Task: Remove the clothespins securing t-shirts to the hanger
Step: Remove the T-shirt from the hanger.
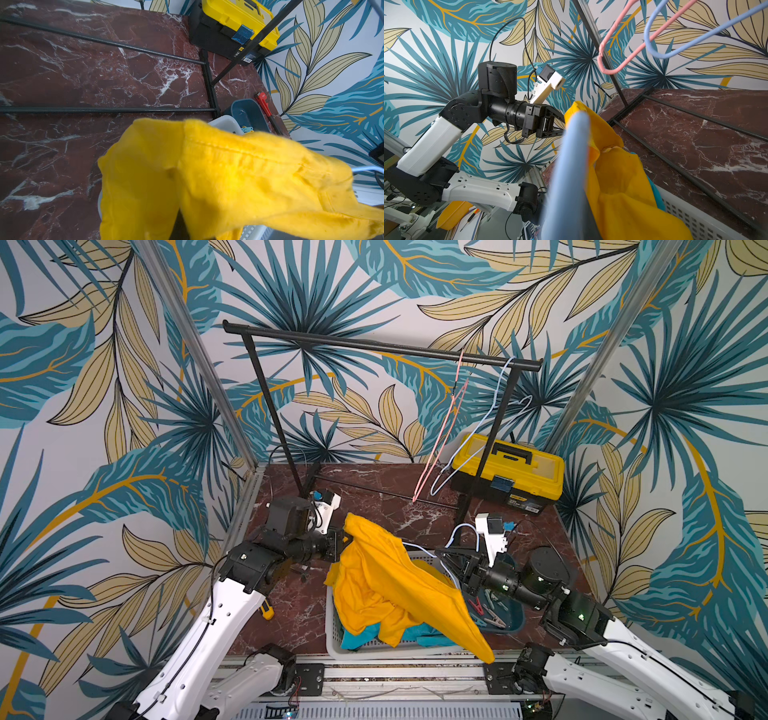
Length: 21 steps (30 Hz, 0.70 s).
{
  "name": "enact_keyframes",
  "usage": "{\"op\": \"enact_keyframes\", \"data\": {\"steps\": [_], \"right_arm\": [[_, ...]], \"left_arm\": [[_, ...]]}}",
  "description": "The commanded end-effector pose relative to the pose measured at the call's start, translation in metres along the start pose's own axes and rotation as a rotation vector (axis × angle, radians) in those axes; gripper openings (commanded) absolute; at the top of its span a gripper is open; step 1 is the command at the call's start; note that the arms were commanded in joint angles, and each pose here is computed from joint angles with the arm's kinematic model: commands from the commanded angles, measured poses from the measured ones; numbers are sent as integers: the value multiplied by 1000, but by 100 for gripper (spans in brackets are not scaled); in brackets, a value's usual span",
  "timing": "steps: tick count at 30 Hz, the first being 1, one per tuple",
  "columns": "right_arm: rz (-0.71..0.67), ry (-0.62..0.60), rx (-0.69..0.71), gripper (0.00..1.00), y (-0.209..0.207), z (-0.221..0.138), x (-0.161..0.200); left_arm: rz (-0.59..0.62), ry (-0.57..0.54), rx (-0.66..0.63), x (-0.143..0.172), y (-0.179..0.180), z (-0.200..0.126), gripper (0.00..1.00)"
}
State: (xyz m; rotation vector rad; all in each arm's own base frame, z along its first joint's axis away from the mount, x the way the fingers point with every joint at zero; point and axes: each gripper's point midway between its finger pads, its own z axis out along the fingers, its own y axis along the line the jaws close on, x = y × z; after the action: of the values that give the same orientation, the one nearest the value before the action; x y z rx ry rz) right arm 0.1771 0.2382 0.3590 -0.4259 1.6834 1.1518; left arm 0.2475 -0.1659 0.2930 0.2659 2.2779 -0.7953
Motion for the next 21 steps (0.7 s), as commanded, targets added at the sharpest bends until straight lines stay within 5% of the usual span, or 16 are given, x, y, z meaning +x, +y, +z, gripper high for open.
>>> {"op": "enact_keyframes", "data": {"steps": [1, 12, 21], "right_arm": [[-18, 14, -25, 0, 1, -9, 11], [-92, 5, 30, 0, -5, -50, 19], [-116, -182, 140, 0, -23, -84, -2]], "left_arm": [[48, -119, -68, -33, 6, -8, 0], [-162, -176, -290, -67, 72, 8, 0], [-167, -239, -331, -82, 86, -8, 0]]}}
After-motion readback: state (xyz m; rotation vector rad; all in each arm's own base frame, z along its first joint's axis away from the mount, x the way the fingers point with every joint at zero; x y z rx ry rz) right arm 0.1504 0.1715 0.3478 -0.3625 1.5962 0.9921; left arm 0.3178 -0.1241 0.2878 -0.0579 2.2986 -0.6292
